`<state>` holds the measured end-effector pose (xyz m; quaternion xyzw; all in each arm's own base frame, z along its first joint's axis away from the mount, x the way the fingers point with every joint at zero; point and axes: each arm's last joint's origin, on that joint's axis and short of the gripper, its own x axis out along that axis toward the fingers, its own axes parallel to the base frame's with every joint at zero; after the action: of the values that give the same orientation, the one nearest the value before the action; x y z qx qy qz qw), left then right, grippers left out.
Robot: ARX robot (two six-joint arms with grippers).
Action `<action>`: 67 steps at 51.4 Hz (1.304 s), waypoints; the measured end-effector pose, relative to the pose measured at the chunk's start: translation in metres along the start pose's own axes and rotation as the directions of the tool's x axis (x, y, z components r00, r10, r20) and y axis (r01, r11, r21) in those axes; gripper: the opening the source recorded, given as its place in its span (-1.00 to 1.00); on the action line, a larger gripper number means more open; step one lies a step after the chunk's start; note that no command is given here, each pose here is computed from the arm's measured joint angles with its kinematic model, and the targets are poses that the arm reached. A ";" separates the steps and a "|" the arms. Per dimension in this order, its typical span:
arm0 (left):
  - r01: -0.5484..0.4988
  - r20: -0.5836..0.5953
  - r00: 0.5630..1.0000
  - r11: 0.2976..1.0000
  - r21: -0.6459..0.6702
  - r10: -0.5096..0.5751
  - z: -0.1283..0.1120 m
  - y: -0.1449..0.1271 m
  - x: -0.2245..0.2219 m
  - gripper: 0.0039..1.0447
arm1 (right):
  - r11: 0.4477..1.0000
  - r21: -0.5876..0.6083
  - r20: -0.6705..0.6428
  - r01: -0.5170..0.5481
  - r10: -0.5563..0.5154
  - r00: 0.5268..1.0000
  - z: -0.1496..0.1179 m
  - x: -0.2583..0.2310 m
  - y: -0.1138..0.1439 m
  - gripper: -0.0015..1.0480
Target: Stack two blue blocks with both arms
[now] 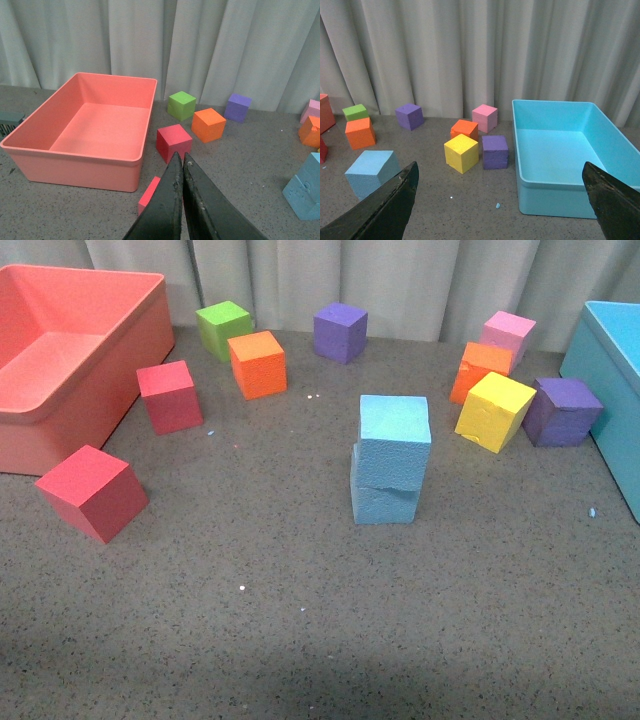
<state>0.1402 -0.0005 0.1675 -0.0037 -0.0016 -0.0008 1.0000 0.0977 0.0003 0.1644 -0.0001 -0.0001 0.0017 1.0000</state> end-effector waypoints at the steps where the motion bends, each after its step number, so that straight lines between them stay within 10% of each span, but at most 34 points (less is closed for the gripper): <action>1: 0.000 0.001 1.000 1.000 0.000 0.000 0.000 0.000 0.000 -0.93 | 1.000 0.000 0.000 0.000 0.000 1.000 0.000 0.000 0.000 0.82; 67: 0.000 0.005 1.000 1.000 0.000 0.000 0.002 0.000 -0.042 -0.93 | 1.000 0.000 0.000 0.001 -0.001 1.000 0.000 0.000 0.000 0.82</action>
<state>0.0977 -0.0003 0.1693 -0.0037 -0.0043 -0.0010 1.0000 0.0977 0.0002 0.1644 -0.0001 -0.0001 0.0013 1.0000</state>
